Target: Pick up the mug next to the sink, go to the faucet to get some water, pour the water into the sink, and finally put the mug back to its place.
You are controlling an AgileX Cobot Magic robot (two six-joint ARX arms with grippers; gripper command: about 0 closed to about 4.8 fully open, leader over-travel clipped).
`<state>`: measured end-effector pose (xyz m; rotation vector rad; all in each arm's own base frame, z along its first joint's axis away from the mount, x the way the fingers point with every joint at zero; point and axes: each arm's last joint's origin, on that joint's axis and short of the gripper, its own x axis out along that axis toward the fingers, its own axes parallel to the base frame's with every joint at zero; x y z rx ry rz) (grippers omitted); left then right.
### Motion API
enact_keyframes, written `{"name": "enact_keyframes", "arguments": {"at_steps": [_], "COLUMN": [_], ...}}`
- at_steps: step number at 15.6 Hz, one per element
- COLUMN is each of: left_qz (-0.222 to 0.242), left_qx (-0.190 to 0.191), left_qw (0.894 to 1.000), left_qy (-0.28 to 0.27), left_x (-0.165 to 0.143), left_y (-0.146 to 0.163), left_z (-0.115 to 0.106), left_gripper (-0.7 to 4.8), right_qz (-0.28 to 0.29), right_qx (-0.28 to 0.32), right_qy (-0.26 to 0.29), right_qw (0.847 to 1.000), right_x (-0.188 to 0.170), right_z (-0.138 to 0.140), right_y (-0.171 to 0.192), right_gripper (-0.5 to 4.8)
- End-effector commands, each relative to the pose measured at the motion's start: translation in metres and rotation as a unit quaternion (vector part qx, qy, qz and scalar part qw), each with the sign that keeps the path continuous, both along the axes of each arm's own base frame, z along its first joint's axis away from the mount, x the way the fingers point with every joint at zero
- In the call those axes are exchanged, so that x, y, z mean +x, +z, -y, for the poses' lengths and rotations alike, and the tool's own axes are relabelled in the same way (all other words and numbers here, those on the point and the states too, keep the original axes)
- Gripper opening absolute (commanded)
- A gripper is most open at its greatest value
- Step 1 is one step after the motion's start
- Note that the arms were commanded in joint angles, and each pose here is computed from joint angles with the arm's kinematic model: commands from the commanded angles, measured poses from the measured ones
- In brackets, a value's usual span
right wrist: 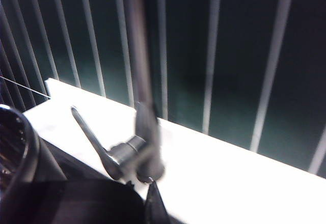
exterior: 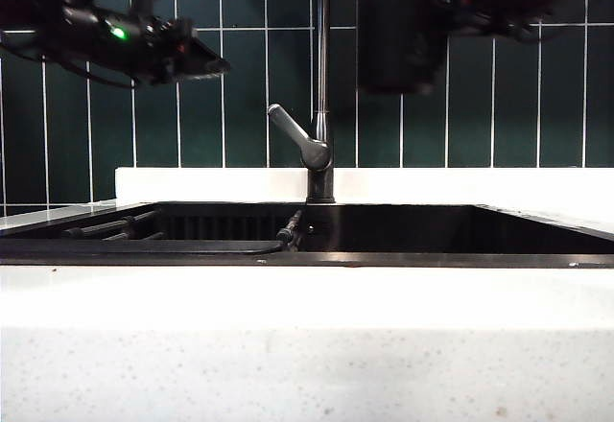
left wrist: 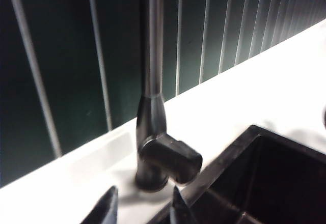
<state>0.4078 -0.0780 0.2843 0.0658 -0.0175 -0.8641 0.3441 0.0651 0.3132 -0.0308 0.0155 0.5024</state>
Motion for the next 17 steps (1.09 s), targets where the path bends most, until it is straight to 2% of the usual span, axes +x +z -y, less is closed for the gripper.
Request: {"name": "enact_keyframes", "arguments": {"at_steps": [1, 4, 10, 14, 17], "left_qz": [-0.011, -0.028, -0.019, 0.003, -0.018], "left_qx": [-0.008, -0.008, -0.016, -0.018, -0.025], "left_qw": [0.999, 0.997, 0.989, 0.988, 0.982], "left_qy": [-0.041, -0.078, -0.144, -0.154, -0.185], "left_x": [0.03, 0.058, 0.091, 0.094, 0.092], "left_y": [-0.008, -0.018, -0.027, -0.03, -0.031], "left_z": [0.006, 0.012, 0.03, 0.035, 0.035], "left_gripper": [1.77, 1.89, 1.88, 1.88, 1.87], "right_qz": [0.015, 0.017, 0.009, -0.002, 0.0], "right_qx": [0.004, 0.005, 0.003, 0.001, 0.001], "right_qy": [0.022, 0.02, 0.035, 0.044, 0.048], "right_qw": [1.0, 1.0, 0.999, 0.999, 0.999], "right_x": [-0.003, 0.002, 0.016, 0.028, 0.027], "right_z": [-0.021, -0.034, -0.049, -0.06, -0.063], "right_y": [0.018, 0.022, 0.022, 0.02, 0.021], "right_gripper": [-0.03, -0.03, -0.03, -0.03, -0.03]}}
